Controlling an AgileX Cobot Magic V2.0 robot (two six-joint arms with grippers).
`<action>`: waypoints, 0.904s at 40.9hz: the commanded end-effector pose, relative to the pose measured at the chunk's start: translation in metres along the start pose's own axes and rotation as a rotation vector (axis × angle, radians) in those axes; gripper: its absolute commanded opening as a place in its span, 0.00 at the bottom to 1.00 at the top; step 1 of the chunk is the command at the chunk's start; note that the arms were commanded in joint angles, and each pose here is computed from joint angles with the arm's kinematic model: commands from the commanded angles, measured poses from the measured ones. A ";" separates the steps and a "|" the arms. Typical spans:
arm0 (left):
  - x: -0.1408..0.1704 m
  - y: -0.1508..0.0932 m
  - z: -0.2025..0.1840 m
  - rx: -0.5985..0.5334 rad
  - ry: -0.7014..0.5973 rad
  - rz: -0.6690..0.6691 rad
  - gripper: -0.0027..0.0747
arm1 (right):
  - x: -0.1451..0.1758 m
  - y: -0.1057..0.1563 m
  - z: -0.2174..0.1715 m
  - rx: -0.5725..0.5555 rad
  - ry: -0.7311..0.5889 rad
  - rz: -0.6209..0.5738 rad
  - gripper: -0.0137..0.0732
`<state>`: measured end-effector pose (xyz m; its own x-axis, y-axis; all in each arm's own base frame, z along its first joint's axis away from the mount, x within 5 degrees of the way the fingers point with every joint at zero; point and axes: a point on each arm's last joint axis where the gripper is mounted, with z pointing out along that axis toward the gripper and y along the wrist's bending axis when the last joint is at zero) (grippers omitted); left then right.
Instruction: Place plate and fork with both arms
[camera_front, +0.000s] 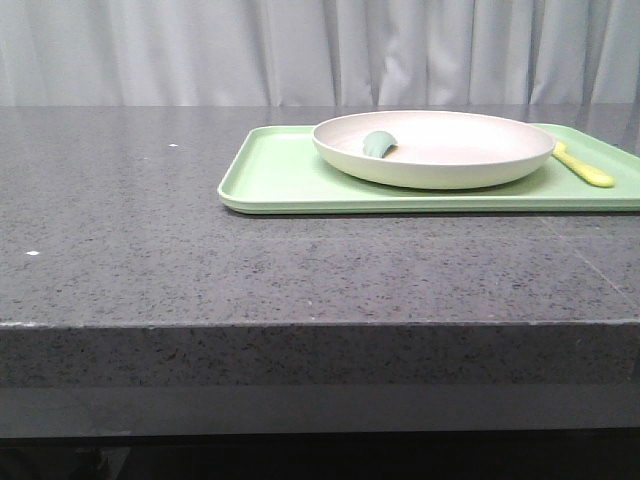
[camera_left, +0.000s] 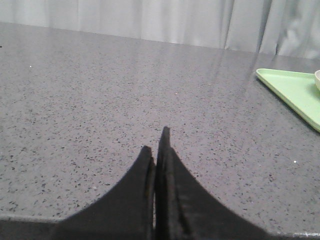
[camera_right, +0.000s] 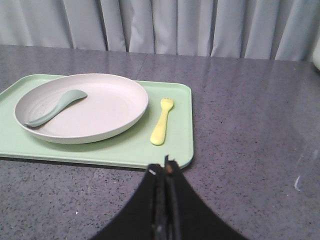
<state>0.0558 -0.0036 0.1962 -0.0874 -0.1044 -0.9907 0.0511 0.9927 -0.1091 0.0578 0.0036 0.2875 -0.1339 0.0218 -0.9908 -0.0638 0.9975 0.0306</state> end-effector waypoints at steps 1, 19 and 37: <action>-0.007 -0.001 -0.002 0.009 -0.094 -0.010 0.01 | -0.016 0.000 -0.002 0.000 -0.099 -0.017 0.08; -0.007 -0.001 -0.002 0.009 -0.094 -0.010 0.01 | 0.036 -0.001 0.008 0.004 -0.066 -0.006 0.08; -0.007 -0.001 -0.002 0.009 -0.094 -0.010 0.01 | 0.096 -0.003 0.010 0.011 -0.054 -0.001 0.08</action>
<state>0.0558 -0.0036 0.1960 -0.0890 -0.1043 -0.9906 0.0510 0.9927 -0.1091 0.0551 0.0031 0.1813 -0.1872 0.0222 -0.9821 -0.0536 0.9980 0.0328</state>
